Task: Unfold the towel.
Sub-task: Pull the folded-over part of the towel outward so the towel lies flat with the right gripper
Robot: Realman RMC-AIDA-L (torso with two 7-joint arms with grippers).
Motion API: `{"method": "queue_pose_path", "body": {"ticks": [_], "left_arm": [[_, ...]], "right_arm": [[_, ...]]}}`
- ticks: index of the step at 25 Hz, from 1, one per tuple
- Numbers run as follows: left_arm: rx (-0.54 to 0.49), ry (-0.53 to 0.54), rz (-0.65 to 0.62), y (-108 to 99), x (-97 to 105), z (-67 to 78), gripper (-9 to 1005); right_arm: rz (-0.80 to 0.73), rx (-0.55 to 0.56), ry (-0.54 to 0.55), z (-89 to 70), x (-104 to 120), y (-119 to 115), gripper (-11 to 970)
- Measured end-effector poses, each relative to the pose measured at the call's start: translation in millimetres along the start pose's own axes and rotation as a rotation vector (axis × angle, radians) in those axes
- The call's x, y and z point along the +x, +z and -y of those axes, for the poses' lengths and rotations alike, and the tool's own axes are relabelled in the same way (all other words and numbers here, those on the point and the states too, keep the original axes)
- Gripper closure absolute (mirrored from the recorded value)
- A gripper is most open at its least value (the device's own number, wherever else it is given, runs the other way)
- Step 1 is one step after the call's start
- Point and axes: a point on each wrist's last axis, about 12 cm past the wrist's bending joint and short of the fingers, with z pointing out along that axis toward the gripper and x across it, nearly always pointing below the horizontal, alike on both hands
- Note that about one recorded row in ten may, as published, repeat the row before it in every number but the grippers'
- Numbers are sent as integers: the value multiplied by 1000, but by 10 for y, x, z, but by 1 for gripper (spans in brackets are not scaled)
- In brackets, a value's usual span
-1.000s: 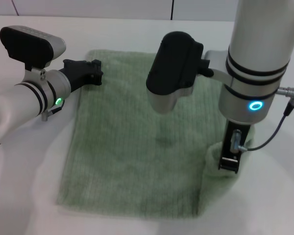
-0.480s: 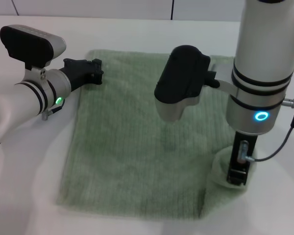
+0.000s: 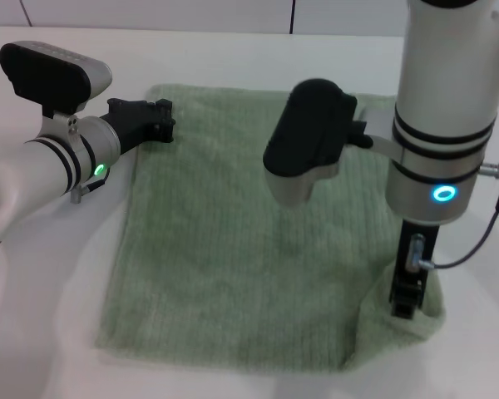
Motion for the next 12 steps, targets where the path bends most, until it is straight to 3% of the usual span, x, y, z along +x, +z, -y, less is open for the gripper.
{"method": "queue_pose_path", "body": {"ticks": [2,9,12], "left_arm": [[1,0,4,3,-12,3,985],[1,1,8,4,-23,2,977],[0,-1,8,2,-22,-1,974]], "right_arm": [[36,21,-9,9,-55,-125,583],[90,55,-39,31,-153,-341,581],[167,149,-36,130,-201,-455,579]]}}
